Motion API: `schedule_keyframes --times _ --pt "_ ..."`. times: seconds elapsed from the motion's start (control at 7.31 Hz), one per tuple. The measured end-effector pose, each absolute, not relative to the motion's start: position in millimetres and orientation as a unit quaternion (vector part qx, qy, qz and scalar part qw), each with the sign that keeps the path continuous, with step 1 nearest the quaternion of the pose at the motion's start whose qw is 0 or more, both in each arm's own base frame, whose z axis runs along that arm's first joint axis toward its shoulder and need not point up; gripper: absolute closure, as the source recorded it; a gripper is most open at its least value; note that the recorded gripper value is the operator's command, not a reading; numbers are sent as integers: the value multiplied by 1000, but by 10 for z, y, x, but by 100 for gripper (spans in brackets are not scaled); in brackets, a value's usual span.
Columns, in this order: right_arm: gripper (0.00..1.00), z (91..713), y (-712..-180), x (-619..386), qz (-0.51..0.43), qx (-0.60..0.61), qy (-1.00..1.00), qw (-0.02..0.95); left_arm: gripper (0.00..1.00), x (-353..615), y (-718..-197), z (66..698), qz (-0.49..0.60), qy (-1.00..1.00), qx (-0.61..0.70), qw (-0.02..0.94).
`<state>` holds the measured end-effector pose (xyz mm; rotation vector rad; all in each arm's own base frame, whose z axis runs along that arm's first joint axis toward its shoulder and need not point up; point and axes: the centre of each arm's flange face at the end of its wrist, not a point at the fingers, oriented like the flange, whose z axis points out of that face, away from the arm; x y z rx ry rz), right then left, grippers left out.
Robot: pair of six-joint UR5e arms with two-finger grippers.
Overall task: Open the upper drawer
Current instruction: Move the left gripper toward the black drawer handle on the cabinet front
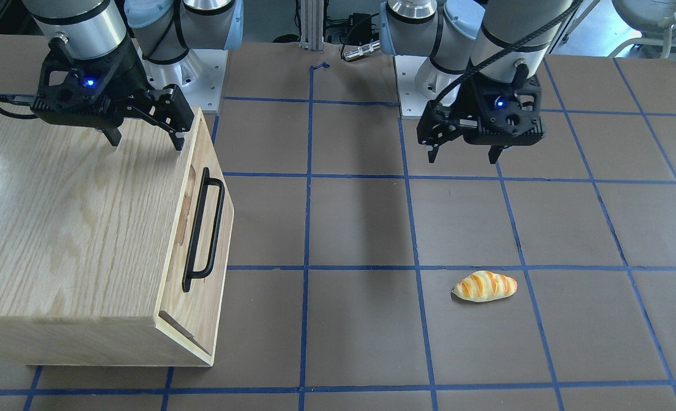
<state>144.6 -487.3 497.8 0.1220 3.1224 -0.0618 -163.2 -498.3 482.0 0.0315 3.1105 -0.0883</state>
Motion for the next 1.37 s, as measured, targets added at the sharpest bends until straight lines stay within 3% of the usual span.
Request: schedule_keyframes --times 1.37 --pt "0 4979 -4873 1447 -20 39 999 8 0 -3535 -5423 4364 -37 988 -65 -138"
